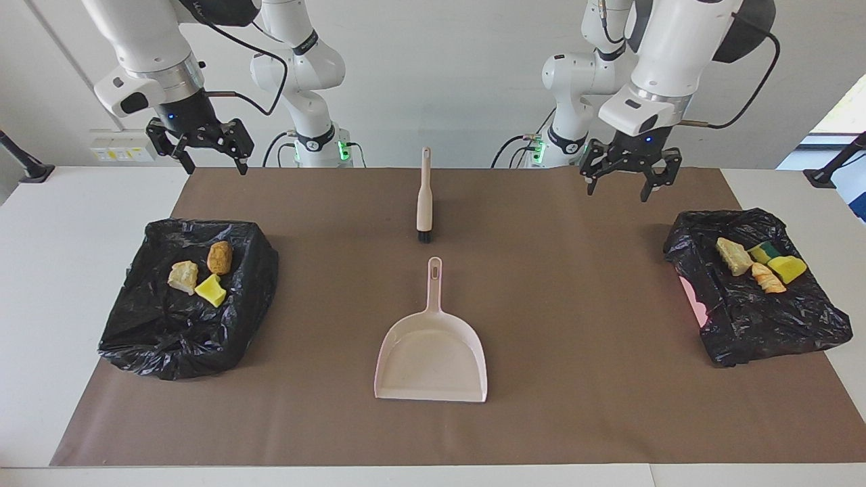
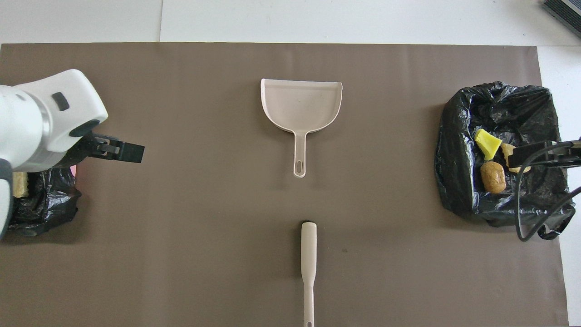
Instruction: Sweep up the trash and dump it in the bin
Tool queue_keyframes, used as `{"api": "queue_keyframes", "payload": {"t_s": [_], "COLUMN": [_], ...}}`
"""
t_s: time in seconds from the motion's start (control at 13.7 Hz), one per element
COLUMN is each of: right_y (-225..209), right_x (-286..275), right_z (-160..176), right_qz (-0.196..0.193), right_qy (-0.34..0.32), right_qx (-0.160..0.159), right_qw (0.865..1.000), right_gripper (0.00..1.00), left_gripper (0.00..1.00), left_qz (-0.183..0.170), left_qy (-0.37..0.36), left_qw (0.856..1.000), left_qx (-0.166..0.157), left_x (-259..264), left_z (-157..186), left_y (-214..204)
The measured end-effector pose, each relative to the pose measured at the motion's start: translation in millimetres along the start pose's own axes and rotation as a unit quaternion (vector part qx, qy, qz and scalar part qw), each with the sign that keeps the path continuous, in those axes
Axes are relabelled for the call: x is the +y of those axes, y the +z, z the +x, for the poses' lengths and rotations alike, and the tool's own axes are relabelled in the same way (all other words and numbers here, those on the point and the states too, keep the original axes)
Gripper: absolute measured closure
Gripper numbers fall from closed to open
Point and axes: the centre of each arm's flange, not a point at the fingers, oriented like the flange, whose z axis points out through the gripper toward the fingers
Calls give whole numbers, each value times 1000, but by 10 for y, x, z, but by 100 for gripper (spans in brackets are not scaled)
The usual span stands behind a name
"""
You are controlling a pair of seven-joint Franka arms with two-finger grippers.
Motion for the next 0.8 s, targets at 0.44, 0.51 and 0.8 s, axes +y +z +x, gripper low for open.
{"api": "queue_keyframes", "payload": {"t_s": [0.44, 0.51, 0.8], "right_y": [4, 9, 12], "right_x": [50, 50, 50], "right_z": [-18, -17, -18], "right_qz": [10, 10, 10], "right_qy": [7, 7, 7], "right_qx": [-12, -13, -13], "right_qw": [1000, 1000, 1000], "right_gripper": [0, 0, 0], "left_gripper": [0, 0, 0], "left_qz": [-6, -6, -6], "left_qy": [-5, -4, -4], "left_qw": [1000, 1000, 1000], "left_qx": [-18, -19, -21], "left_x": [-299, -296, -297], "left_z": [-21, -12, -10], "left_y": [-486, -476, -466]}}
